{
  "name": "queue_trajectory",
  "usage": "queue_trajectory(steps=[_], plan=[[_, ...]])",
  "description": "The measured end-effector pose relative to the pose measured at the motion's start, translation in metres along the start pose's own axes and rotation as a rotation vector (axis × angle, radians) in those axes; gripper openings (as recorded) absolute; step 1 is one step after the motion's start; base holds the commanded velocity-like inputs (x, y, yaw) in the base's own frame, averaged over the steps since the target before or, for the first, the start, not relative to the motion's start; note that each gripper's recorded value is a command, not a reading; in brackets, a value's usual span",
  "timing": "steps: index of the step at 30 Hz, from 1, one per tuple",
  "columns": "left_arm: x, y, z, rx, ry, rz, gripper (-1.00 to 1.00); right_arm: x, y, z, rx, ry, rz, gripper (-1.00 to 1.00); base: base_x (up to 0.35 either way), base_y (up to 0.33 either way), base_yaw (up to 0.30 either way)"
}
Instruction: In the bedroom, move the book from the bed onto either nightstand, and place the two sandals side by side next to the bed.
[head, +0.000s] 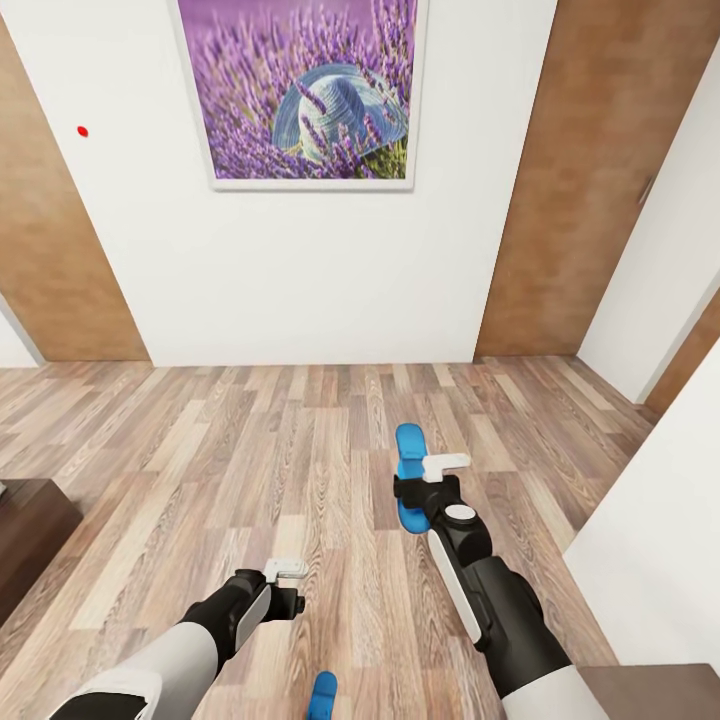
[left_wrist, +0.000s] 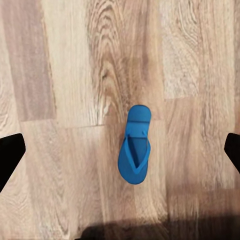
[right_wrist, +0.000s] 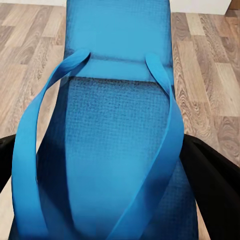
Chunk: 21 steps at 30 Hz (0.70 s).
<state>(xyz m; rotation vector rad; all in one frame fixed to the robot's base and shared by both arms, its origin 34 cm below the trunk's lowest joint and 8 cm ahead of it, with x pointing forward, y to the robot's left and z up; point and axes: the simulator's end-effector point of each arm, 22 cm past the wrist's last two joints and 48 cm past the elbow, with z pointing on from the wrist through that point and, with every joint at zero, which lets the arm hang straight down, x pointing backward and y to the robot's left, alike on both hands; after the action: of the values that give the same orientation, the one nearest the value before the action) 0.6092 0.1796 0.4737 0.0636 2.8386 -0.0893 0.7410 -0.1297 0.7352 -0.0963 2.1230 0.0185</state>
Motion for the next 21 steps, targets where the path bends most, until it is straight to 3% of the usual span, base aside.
queue_trajectory(steps=[21], plan=[[0.017,0.002,0.038,0.001,-0.003,0.0,1.0,0.039,-0.002,0.017,0.007,0.001,0.002,-1.0,0.0,0.0,0.0]])
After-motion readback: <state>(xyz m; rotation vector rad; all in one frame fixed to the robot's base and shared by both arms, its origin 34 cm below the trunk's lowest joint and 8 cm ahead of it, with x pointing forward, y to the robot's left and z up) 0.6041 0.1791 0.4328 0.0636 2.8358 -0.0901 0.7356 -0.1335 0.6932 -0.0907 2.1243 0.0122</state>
